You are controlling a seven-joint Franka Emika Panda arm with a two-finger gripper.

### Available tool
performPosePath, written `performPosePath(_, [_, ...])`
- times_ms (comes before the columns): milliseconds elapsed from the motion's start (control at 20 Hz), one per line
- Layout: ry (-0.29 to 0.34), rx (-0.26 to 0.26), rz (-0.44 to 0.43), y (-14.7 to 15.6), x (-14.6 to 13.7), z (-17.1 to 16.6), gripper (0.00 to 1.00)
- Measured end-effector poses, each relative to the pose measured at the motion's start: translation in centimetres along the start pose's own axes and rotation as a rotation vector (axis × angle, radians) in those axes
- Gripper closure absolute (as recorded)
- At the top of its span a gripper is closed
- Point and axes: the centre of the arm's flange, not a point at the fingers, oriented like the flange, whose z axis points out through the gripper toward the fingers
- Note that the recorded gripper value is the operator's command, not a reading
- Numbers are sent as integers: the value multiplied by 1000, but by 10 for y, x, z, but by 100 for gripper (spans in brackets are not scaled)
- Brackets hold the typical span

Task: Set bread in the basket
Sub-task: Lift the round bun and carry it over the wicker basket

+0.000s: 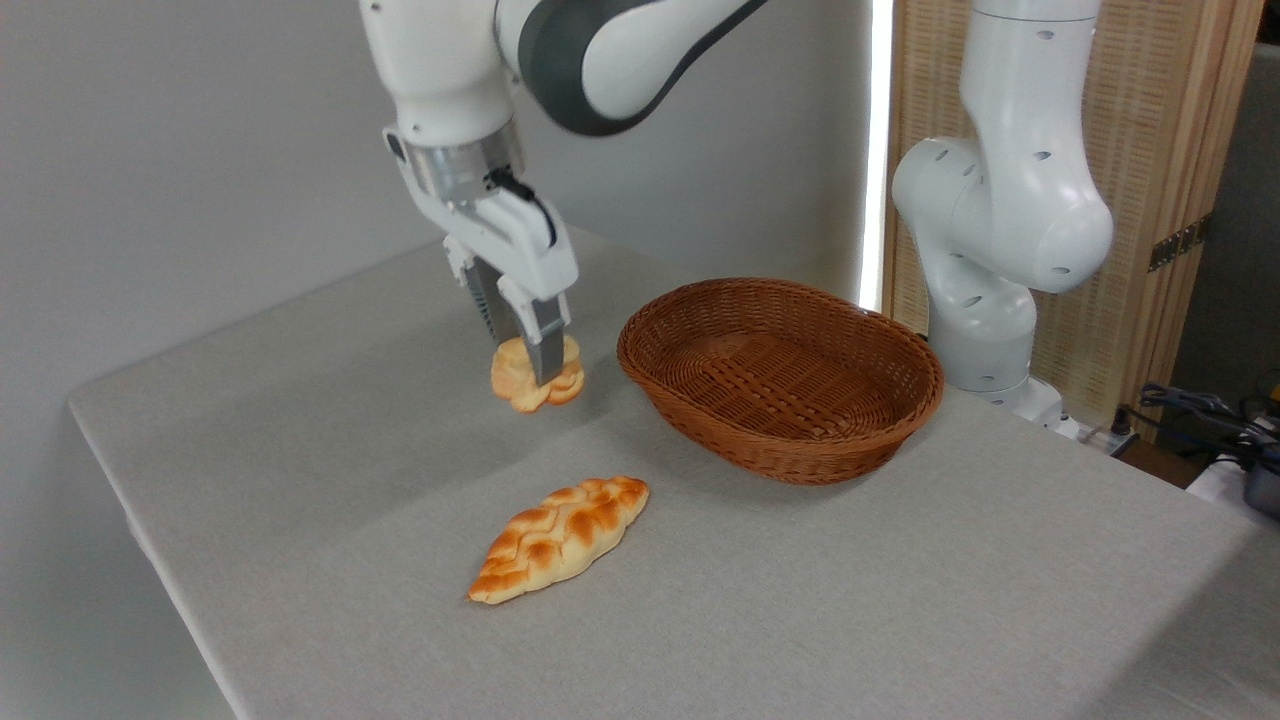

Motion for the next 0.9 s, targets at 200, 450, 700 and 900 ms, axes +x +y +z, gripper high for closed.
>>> performPosePath(200, [-27, -20, -1, 13, -23, -20, 33])
performPosePath(450, [-92, -60, -4, 33, -59, -6, 28])
performPosePath(700, [-192, -108, -8, 45, -89, 21, 1])
performPosePath(900, [-239, -130, -5, 50, -93, 41, 0])
